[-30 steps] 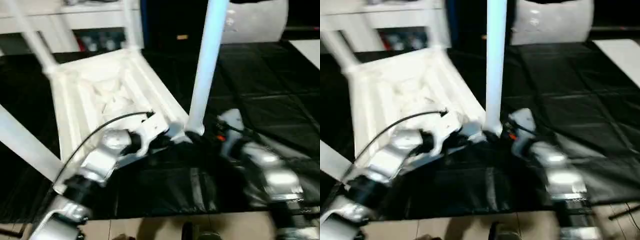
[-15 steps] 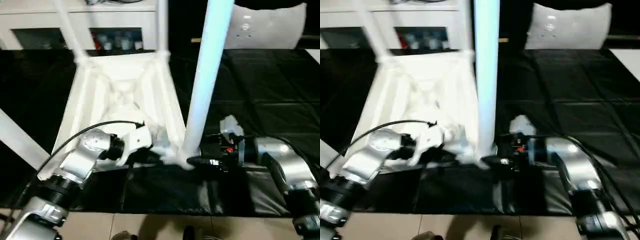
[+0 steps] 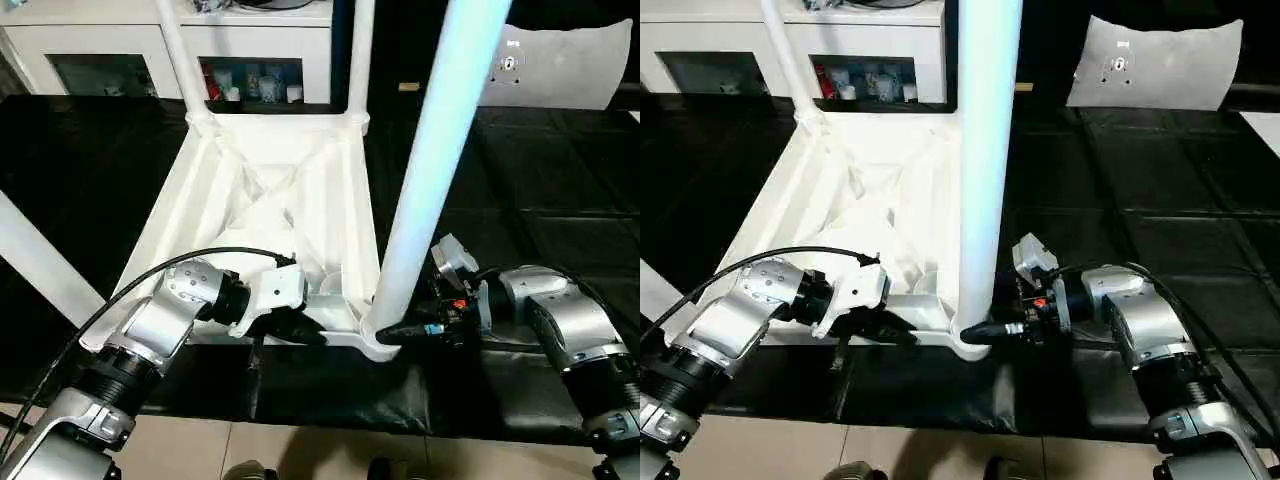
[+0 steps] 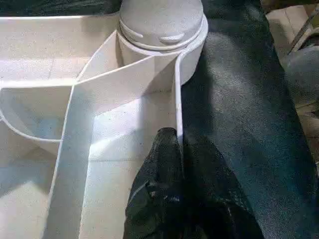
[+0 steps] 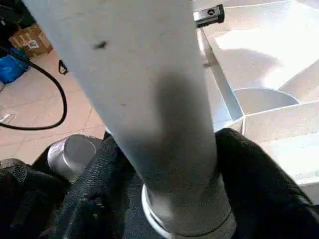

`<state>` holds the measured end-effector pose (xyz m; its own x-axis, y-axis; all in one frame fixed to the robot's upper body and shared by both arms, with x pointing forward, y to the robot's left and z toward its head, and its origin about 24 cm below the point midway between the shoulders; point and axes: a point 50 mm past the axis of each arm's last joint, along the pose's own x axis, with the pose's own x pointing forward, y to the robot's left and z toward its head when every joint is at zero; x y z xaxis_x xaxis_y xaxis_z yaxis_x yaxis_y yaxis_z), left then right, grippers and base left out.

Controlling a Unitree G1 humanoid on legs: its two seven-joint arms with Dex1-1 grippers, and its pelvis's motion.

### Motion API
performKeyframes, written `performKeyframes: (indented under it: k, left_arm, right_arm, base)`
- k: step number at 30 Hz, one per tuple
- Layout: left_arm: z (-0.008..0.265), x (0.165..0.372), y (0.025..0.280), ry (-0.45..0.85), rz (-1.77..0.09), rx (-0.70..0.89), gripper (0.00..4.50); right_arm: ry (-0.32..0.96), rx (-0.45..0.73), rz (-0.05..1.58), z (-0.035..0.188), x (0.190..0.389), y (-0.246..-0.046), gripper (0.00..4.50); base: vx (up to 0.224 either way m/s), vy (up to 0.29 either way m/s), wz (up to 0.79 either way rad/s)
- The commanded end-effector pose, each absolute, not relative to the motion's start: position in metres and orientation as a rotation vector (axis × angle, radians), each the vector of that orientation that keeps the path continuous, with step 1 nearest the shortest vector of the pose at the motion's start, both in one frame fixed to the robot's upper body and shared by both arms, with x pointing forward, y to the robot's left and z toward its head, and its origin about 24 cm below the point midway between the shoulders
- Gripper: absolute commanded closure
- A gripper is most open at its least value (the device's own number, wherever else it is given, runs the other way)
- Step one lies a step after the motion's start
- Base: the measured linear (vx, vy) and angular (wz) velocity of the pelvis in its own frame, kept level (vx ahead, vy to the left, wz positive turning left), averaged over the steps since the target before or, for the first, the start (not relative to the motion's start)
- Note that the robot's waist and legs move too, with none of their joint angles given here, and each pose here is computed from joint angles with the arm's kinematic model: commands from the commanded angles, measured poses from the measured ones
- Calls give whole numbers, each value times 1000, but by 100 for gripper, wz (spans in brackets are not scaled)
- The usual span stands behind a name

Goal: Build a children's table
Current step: Rotate leg to tighten

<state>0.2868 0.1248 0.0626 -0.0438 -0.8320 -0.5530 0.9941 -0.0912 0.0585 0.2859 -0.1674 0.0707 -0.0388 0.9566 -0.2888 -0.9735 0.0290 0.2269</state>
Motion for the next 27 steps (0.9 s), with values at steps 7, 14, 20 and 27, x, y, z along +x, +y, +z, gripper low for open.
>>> performKeyframes:
  k: [7, 14, 20, 27]
  left_arm:
    - [69, 290, 120, 375, -1620, 558, 450]
    - [72, 296, 114, 348, -1494, 460, 450]
    - [71, 298, 94, 331, -1321, 380, 450]
    - [73, 304, 59, 294, -1154, 323, 450]
  right_arm:
    - [420, -30, 1616, 72, 283, -162, 237]
    - [409, 45, 1544, 61, 266, -146, 239]
    - [376, 84, 1205, 47, 274, -121, 242]
    - [374, 155, 749, 35, 291, -89, 243]
  base:
    - [0, 0, 0]
    - [0, 0, 0]
    - [0, 0, 0]
    - [0, 0, 0]
